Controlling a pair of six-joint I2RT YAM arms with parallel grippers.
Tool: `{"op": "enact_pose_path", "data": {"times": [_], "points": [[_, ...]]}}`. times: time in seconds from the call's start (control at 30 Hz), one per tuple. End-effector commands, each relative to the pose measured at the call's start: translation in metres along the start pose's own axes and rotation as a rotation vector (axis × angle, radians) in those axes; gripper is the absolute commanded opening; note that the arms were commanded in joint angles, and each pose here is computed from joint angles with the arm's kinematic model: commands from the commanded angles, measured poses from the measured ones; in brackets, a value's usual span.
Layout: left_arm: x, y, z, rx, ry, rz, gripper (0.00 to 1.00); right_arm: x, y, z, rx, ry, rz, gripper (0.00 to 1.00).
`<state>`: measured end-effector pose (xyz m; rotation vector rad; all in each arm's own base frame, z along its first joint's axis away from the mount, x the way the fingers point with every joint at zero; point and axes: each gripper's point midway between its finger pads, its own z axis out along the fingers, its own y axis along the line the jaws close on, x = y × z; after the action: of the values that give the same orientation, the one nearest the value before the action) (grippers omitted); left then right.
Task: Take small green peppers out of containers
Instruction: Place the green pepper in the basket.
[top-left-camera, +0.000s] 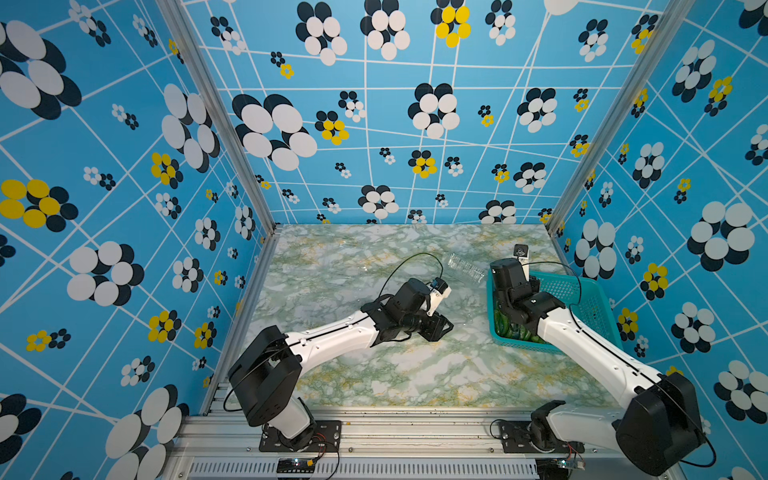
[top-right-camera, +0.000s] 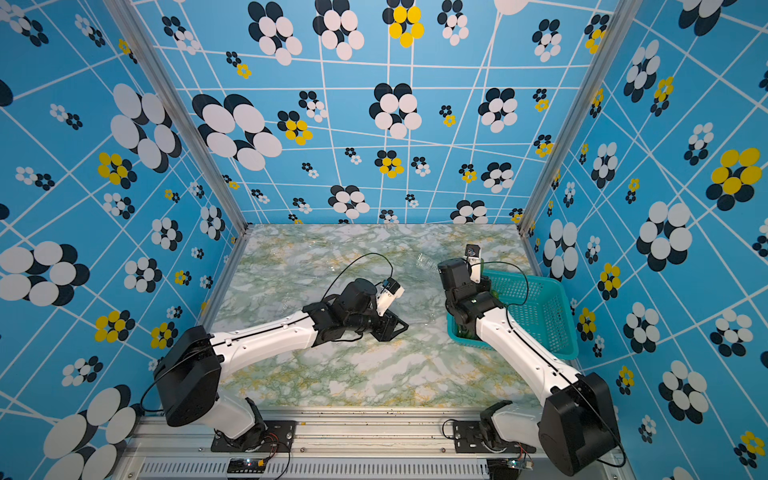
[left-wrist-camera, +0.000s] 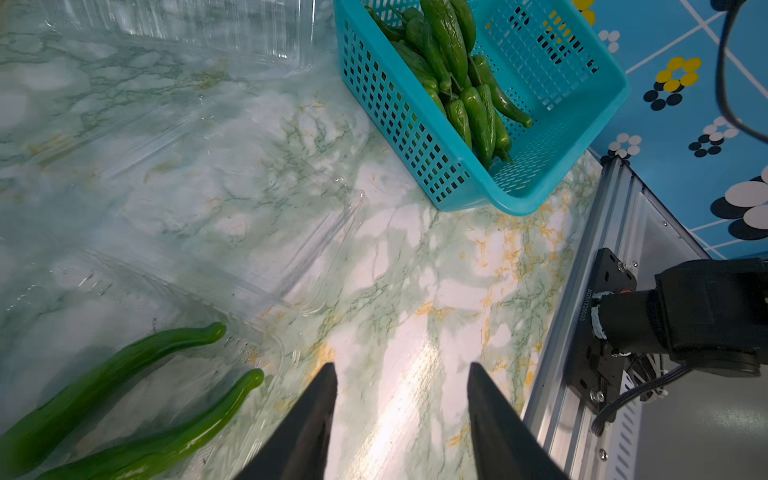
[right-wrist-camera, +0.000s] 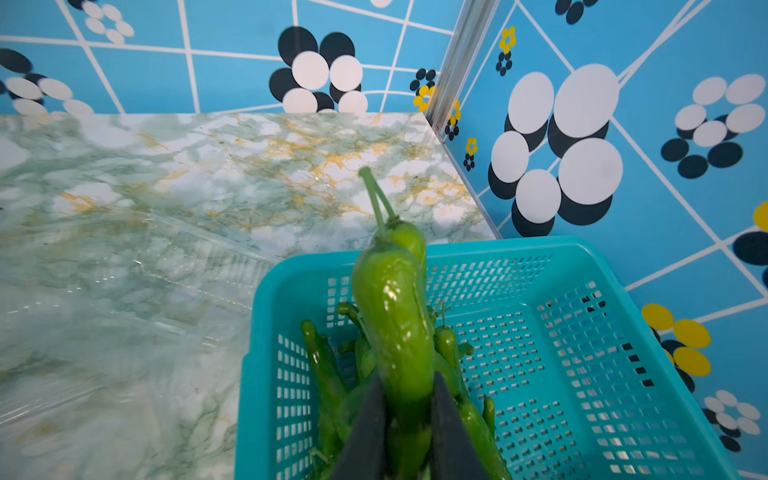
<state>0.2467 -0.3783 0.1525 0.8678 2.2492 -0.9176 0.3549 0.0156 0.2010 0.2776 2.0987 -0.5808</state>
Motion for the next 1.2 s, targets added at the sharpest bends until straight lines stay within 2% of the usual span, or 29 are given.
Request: {"op": "enact_pose_path", "data": {"times": [0.0,0.23,0.37,0.43,0.53,0.67,0.73,0.83,0.93,1.0,1.07,1.17], "points": [[0.003,0.004,0.001,-0.038,0.036,0.027,0.52,0.023,-0.007,0.015,0.089,0.093,-0.024,0.02],[0.0,0.018,-0.009,-0.133,0.014,0.032,0.54,0.031,0.003,0.025,0.093,0.163,-0.063,0.28],[-0.004,0.031,-0.018,-0.215,-0.018,0.033,0.55,0.023,0.011,0.017,-0.001,0.135,-0.028,0.46],[-0.006,0.037,-0.023,-0.258,-0.035,0.029,0.55,0.018,0.01,0.011,-0.032,0.11,0.007,0.51],[-0.011,0.045,-0.034,-0.308,-0.072,0.018,0.56,0.013,0.02,0.002,-0.145,0.078,0.029,0.52],[-0.016,0.062,-0.055,-0.365,-0.148,-0.024,0.57,0.013,0.08,-0.023,-0.529,0.059,0.049,0.52],[-0.018,0.079,-0.069,-0.427,-0.179,-0.072,0.58,0.018,0.11,-0.036,-0.679,0.099,0.007,0.52],[-0.013,0.111,-0.089,-0.495,-0.206,-0.188,0.58,0.032,0.158,-0.06,-0.859,0.167,-0.126,0.51],[0.0,0.147,-0.108,-0.546,-0.223,-0.348,0.58,0.054,0.201,-0.087,-0.962,0.215,-0.3,0.5],[0.011,0.166,-0.115,-0.563,-0.221,-0.438,0.58,0.066,0.22,-0.093,-0.957,0.244,-0.38,0.48],[0.02,0.184,-0.118,-0.56,-0.208,-0.529,0.58,0.079,0.237,-0.098,-0.972,0.27,-0.435,0.48],[0.029,0.195,-0.114,-0.553,-0.183,-0.592,0.57,0.098,0.259,-0.107,-1.038,0.31,-0.489,0.48]]}}
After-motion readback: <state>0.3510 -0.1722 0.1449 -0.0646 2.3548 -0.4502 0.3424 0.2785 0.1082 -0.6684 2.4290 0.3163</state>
